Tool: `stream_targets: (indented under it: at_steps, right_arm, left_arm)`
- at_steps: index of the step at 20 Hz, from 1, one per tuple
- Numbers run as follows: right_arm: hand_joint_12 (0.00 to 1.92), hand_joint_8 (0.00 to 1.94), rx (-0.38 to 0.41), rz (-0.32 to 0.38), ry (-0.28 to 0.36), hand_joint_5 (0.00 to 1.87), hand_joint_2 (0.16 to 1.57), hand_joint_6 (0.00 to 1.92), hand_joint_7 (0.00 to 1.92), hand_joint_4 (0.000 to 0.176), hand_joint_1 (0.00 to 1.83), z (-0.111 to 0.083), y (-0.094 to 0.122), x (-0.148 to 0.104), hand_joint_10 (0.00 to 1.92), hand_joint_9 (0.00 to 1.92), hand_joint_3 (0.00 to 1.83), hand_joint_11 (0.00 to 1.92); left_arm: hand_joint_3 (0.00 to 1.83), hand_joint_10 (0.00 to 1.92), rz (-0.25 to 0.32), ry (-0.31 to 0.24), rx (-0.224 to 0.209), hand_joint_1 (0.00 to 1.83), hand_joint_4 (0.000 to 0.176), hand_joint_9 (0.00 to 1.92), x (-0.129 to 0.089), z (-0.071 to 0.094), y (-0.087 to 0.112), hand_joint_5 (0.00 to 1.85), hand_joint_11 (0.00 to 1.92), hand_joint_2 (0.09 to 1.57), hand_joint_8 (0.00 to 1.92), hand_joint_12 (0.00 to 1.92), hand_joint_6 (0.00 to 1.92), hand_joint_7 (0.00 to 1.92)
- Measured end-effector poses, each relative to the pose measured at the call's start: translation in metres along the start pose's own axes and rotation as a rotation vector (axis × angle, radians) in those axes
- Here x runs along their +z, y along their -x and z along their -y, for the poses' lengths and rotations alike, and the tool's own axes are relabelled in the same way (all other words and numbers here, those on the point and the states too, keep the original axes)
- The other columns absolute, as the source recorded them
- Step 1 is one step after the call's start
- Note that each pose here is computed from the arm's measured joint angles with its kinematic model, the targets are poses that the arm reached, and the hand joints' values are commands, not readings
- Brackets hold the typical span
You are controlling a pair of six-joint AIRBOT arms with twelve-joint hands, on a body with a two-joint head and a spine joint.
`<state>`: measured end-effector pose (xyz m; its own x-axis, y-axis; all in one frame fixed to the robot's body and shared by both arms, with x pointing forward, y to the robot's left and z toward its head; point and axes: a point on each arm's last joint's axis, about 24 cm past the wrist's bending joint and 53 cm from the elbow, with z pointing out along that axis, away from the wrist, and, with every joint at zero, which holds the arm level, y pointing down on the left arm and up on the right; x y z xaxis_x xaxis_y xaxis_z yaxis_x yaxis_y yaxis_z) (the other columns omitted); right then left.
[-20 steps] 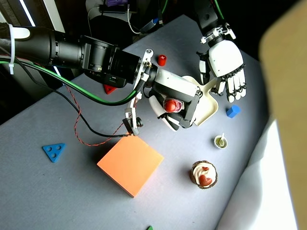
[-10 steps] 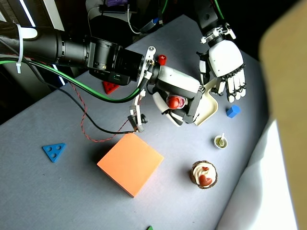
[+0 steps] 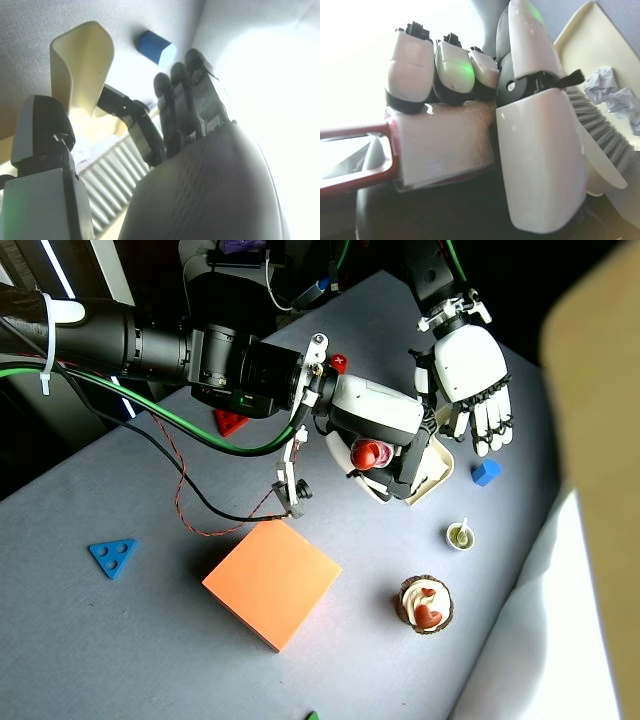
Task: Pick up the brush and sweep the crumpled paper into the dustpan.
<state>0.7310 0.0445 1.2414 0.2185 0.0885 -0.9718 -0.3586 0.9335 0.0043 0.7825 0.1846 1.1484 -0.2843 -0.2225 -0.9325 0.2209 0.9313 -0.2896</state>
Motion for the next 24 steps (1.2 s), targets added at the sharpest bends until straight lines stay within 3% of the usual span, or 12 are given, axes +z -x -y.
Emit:
stream_targets:
  at_steps: [4,7,11,14,19,24]
  right_arm:
    - [1.92,1.94,-0.006,0.021,0.003,1.12,1.19,1.92,1.35,0.000,1.48,-0.001,0.005,0.000,1.92,1.45,0.00,1.56]
    - [1.92,1.94,-0.118,-0.042,0.031,1.11,1.18,1.92,1.35,0.000,1.48,-0.004,0.002,-0.006,1.92,1.44,0.00,1.55]
    - [1.92,1.94,-0.209,-0.112,-0.006,1.12,1.18,1.92,1.36,0.000,1.49,0.016,-0.011,-0.010,1.92,1.46,0.00,1.56]
    - [1.92,1.94,-0.272,-0.117,-0.009,1.12,1.18,1.92,1.35,0.000,1.47,0.018,-0.012,-0.011,1.92,1.46,0.00,1.56]
    - [1.92,1.94,-0.267,-0.132,0.030,1.14,1.17,1.92,1.36,0.000,1.48,0.000,-0.014,-0.017,1.92,1.47,0.00,1.56]
    - [1.92,1.94,-0.268,-0.156,0.040,1.13,1.17,1.92,1.36,0.000,1.49,-0.004,-0.027,-0.022,1.92,1.46,0.00,1.56]
  left_arm:
    - [0.00,0.00,0.000,0.000,0.000,1.09,0.000,0.27,0.000,0.000,0.000,1.02,0.25,1.10,0.00,0.02,0.92,0.37]
    - [0.00,0.00,0.000,0.001,-0.001,1.12,0.000,0.29,0.000,0.000,0.000,1.04,0.27,1.09,0.00,0.02,0.89,0.38]
    - [0.00,0.01,0.000,0.001,-0.001,1.11,0.000,0.29,0.000,0.000,0.000,1.03,0.28,1.09,0.00,0.03,0.89,0.39]
    - [0.00,0.00,0.001,0.000,-0.002,1.11,0.000,0.29,0.000,0.000,0.000,1.03,0.28,1.09,0.00,0.03,0.89,0.39]
    - [0.00,0.00,0.001,0.000,-0.002,1.11,0.000,0.27,0.000,0.000,0.000,1.03,0.25,1.10,0.00,0.01,0.90,0.36]
    - [0.00,0.00,0.002,0.000,-0.002,1.11,0.000,0.27,0.000,0.000,0.001,1.03,0.26,1.10,0.00,0.01,0.90,0.37]
